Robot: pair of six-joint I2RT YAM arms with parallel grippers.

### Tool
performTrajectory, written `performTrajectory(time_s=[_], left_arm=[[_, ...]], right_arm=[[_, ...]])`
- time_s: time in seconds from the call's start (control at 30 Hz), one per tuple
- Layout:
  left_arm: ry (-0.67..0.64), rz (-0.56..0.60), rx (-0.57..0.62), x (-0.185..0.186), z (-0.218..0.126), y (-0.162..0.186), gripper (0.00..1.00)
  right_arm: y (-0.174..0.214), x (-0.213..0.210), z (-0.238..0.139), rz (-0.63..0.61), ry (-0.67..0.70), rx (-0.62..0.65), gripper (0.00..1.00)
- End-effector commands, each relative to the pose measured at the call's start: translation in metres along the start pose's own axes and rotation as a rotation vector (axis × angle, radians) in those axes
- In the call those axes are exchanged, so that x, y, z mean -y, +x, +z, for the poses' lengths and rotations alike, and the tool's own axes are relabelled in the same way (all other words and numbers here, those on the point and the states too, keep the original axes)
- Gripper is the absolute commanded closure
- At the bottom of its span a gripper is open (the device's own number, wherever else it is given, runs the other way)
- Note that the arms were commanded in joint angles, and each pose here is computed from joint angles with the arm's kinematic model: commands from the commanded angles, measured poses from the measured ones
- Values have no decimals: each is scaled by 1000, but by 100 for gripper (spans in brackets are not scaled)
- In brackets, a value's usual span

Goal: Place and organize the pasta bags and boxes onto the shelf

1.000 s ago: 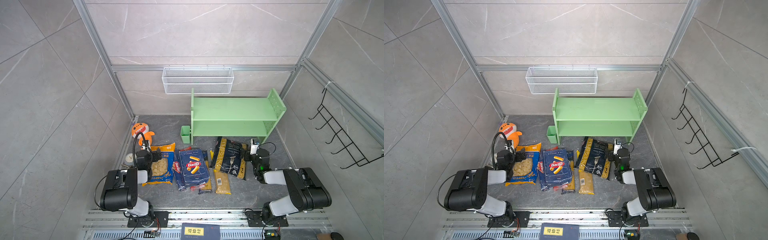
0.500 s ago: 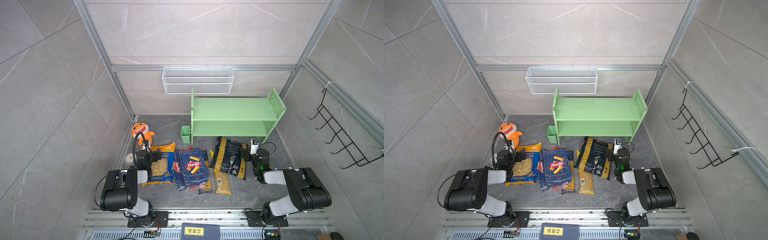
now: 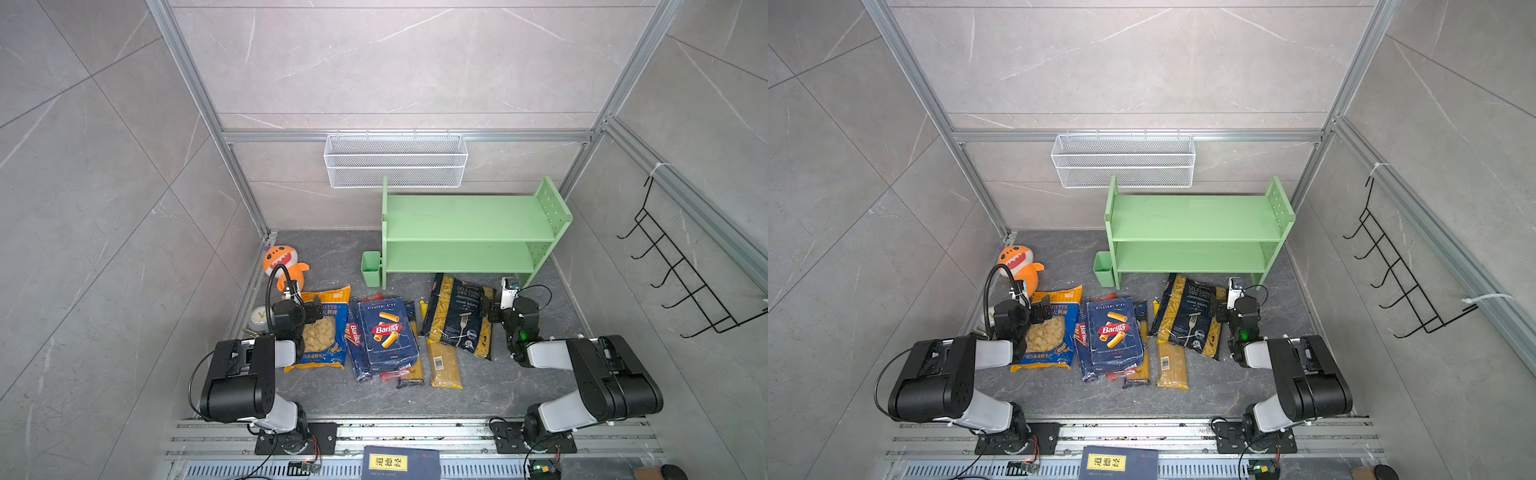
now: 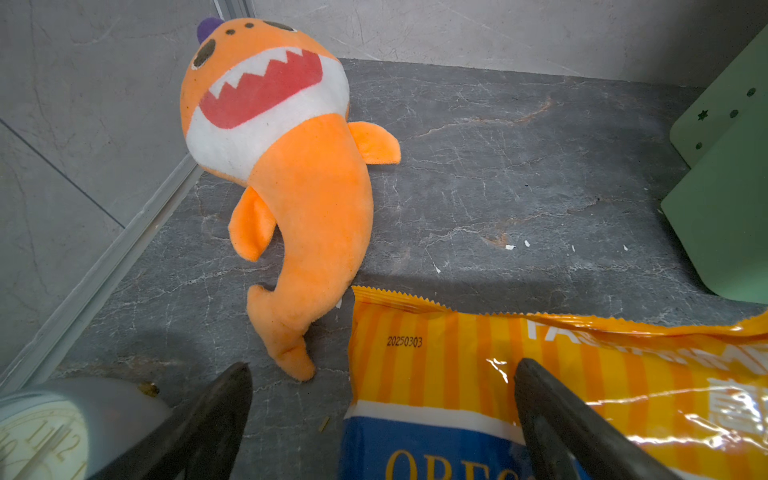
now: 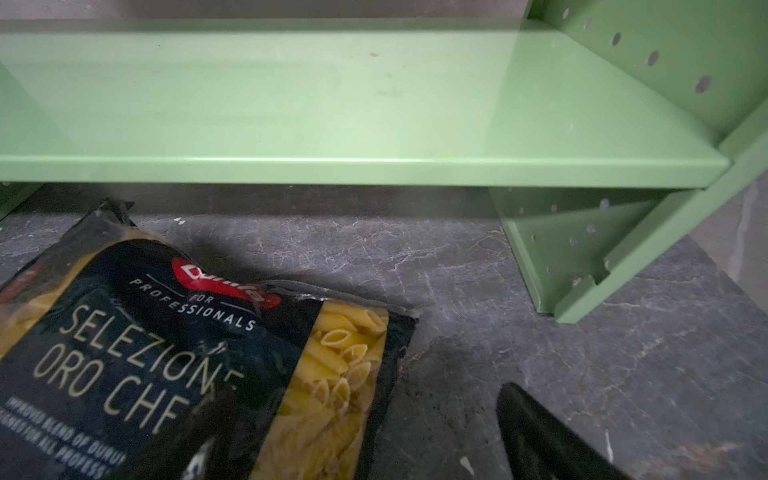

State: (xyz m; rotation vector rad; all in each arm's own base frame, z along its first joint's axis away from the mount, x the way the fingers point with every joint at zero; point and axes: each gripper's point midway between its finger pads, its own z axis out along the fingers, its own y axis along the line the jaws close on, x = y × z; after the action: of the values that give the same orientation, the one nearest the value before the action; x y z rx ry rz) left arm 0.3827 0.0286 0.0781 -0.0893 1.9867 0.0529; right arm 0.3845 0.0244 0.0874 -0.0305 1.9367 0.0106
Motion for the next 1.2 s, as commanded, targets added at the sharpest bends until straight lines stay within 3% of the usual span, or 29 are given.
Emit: performTrajectory(time_s=[0.0,0.2,0.37,0.5,0.6,0.77,0.97,1.17], left_arm=[[-3,-5,28,0,-1,-8,0],[20,11,-23,6,1,-22,0],[73,43,-84,18,-1,-45,0],[109,66,-13,31,-12,-76,0],[132,83,-14,46,-12,-101,0],[217,169,-47,107,-11,-134,0],[449,222,-74,214,-28,-148,0],[650,163,-124,278,-56,-159,0]], right_arm=[[-6,-11,3,-44,-52,7,1],[-19,-11,-3,-60,-33,-7,1],[-27,-18,-18,-3,-10,-140,1],[-27,-38,-40,-110,66,-256,1],[-28,-34,-56,-16,131,-375,1],[-32,-31,-78,99,202,-519,1],[-24,-53,-96,172,85,-580,1],[9,-74,-103,310,-8,-666,1]])
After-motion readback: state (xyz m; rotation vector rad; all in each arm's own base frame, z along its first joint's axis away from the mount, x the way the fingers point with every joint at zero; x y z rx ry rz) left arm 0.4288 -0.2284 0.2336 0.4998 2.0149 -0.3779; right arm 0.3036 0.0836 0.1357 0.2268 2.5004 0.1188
